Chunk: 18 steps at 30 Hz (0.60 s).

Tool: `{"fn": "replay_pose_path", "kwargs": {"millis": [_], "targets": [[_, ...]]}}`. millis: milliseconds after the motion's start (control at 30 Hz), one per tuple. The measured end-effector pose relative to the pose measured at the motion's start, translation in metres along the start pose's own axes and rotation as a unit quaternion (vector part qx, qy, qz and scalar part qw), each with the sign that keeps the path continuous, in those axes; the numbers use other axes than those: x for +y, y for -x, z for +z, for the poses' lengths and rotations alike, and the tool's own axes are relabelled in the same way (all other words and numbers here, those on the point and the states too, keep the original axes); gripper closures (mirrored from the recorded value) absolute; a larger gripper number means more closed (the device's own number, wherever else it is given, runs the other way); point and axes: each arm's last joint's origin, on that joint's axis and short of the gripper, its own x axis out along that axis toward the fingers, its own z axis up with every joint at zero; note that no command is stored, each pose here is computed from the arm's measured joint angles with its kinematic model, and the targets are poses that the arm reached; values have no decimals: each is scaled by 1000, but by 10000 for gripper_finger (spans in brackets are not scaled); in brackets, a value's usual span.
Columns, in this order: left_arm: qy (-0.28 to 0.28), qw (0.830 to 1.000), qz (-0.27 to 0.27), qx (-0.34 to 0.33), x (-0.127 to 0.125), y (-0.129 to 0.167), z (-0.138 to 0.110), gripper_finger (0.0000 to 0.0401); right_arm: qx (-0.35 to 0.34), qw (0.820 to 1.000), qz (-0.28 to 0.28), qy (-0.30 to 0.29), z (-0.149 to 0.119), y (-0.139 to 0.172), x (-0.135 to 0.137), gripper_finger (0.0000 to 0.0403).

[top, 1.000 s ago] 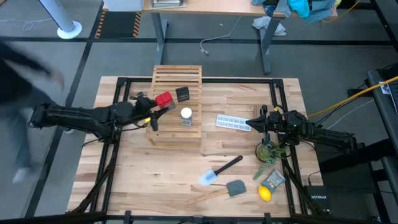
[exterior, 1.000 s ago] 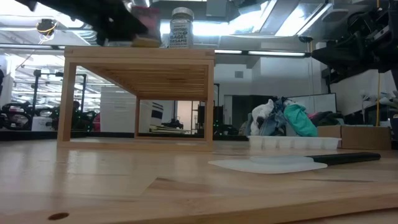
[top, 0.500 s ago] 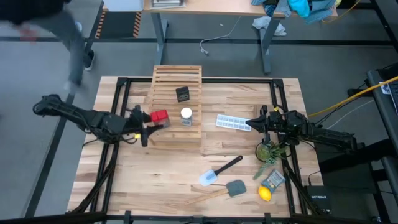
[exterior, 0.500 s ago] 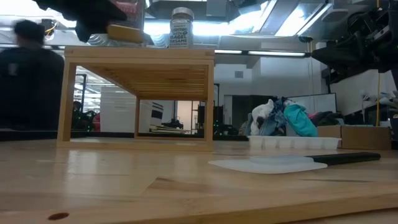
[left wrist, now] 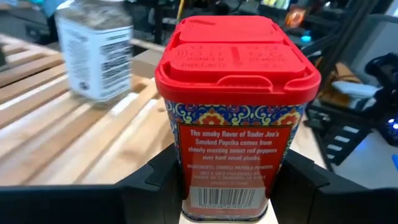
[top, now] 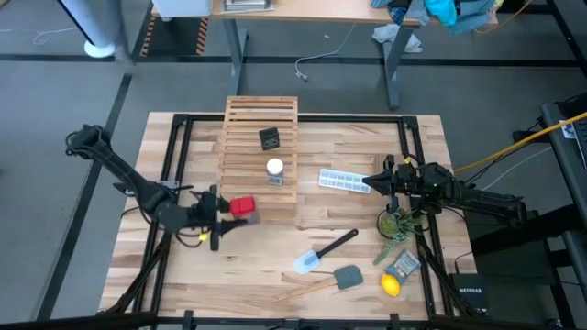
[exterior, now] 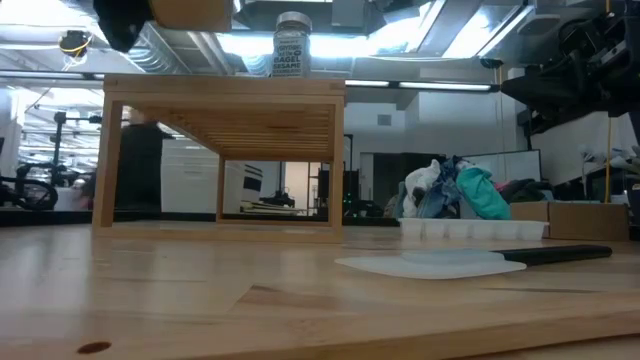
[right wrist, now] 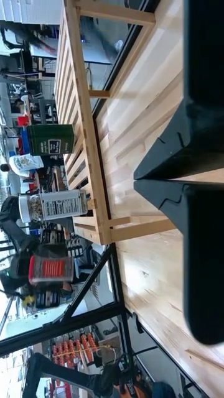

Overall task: Shelf spices
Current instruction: Remove the red seasoning can from the shelf

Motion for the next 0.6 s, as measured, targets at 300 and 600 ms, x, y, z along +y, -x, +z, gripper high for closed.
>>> {"fn": "replay_pose_path", "kwargs": {"millis": [300, 600], "targets": [[40, 999, 26, 15, -29, -14, -44, 235, 0, 1000, 0, -3, 0, 0, 0, 386], [32, 998, 41, 38, -57, -44, -72, 235, 0, 1000, 0, -3, 0, 0, 0, 386]]}}
